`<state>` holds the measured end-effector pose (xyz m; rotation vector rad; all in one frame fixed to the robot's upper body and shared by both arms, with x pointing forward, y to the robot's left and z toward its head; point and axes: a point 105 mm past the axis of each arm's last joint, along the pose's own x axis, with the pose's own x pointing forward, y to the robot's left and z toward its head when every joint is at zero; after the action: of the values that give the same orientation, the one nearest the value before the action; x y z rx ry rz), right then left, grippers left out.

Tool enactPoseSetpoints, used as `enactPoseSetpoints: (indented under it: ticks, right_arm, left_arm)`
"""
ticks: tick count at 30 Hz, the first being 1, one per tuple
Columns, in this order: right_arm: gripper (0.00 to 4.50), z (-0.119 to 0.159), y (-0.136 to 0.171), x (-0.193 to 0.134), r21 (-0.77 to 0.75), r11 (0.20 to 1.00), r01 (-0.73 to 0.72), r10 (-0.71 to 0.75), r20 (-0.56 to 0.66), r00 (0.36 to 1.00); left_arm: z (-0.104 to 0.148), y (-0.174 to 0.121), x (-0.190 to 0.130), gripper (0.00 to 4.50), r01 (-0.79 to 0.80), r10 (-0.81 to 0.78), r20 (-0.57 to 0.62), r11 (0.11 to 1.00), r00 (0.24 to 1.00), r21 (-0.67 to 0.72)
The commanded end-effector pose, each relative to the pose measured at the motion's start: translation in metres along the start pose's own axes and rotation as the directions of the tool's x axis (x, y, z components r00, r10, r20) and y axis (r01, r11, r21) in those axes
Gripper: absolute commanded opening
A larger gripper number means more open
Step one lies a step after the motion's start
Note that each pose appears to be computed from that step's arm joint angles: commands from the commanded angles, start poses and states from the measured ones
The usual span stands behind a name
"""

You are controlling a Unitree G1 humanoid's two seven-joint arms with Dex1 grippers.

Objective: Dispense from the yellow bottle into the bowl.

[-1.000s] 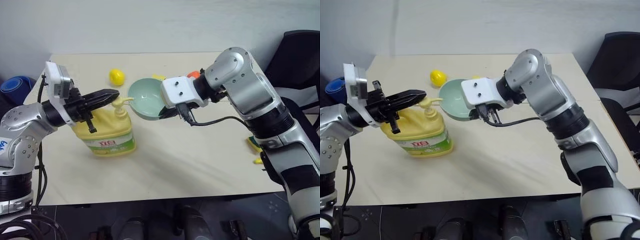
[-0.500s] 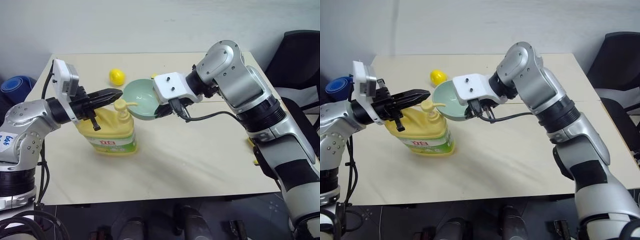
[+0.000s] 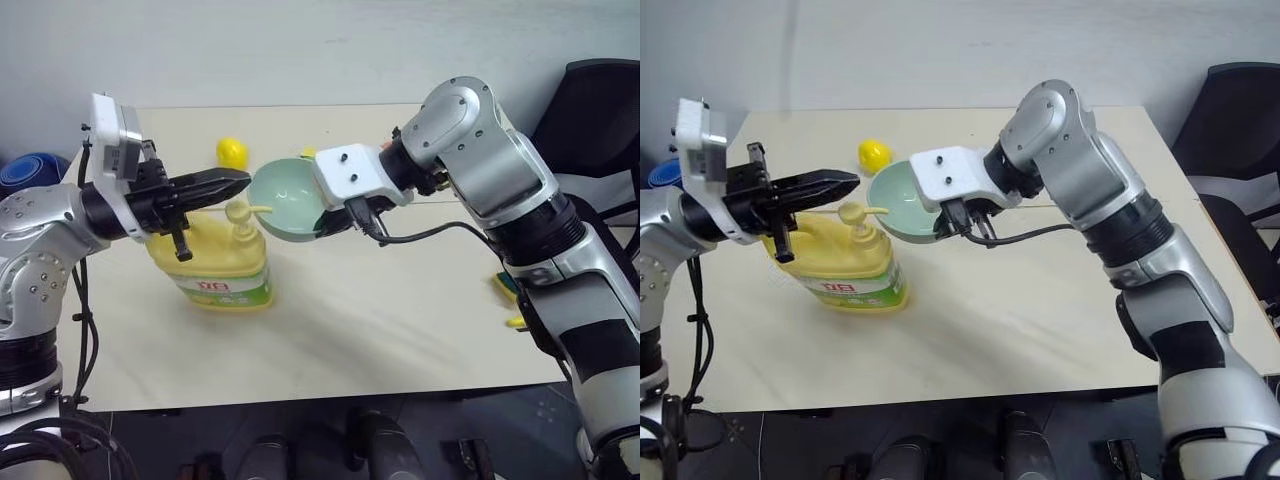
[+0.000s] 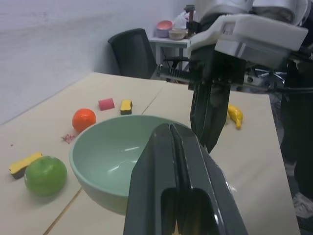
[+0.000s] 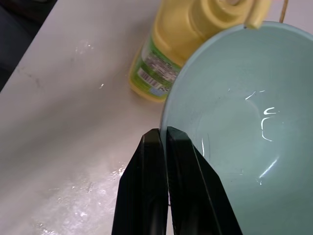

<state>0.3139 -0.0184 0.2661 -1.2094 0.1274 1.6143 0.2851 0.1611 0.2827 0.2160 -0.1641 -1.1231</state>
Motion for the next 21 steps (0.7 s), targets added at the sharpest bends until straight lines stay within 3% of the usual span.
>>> enactPoseSetpoints:
  ticks: [1,21]
  right_arm:
    - [0.00,0.013,0.013,-0.005,-0.036,0.996,-0.081,0.082,0.026,0.996]
    - [0.00,0.020,0.021,0.000,-0.019,0.992,-0.124,0.125,0.050,0.991]
  left_arm:
    - [-0.005,-0.002,0.003,0.04,-0.019,0.020,-0.026,0.999,0.999,0.030]
    - [-0.057,-0.004,0.010,0.04,-0.085,0.071,-0.231,0.995,0.970,-0.053]
